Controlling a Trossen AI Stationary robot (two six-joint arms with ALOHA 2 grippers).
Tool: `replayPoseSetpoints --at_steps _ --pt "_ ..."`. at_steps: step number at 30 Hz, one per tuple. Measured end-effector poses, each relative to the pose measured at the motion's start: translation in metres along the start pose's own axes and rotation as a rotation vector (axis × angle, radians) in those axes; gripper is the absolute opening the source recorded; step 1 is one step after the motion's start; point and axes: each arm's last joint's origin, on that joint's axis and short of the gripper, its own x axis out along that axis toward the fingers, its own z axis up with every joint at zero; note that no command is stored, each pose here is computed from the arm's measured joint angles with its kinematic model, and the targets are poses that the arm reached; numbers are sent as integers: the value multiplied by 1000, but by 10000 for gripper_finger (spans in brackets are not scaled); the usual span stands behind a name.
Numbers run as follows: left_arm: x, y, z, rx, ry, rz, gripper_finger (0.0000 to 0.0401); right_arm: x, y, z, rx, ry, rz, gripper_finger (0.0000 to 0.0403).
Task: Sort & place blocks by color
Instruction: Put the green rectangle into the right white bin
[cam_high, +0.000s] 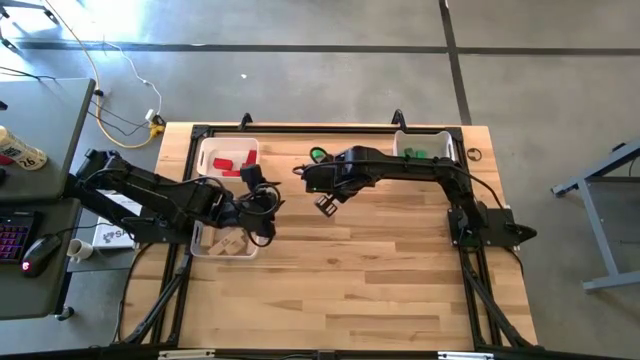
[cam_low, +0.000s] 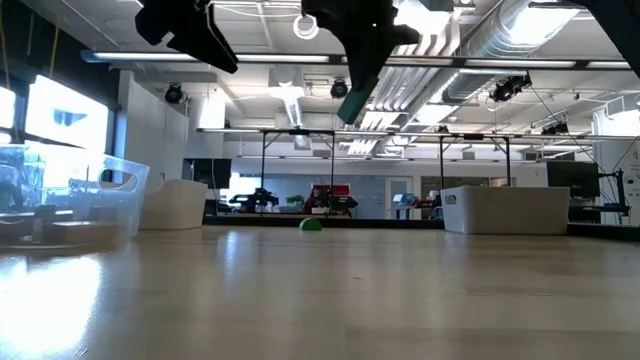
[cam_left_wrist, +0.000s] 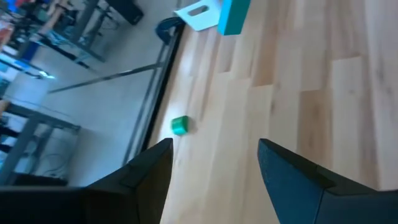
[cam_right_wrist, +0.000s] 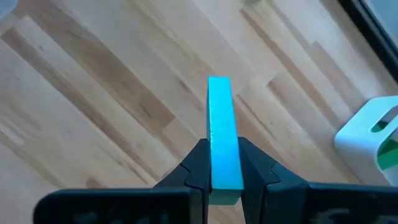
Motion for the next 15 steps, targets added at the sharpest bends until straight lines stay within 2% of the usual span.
replayPoseSetpoints --at_steps 15 --pt "15 19 -4 -51 60 104 218 1 -6 5 -141 -64 -92 34"
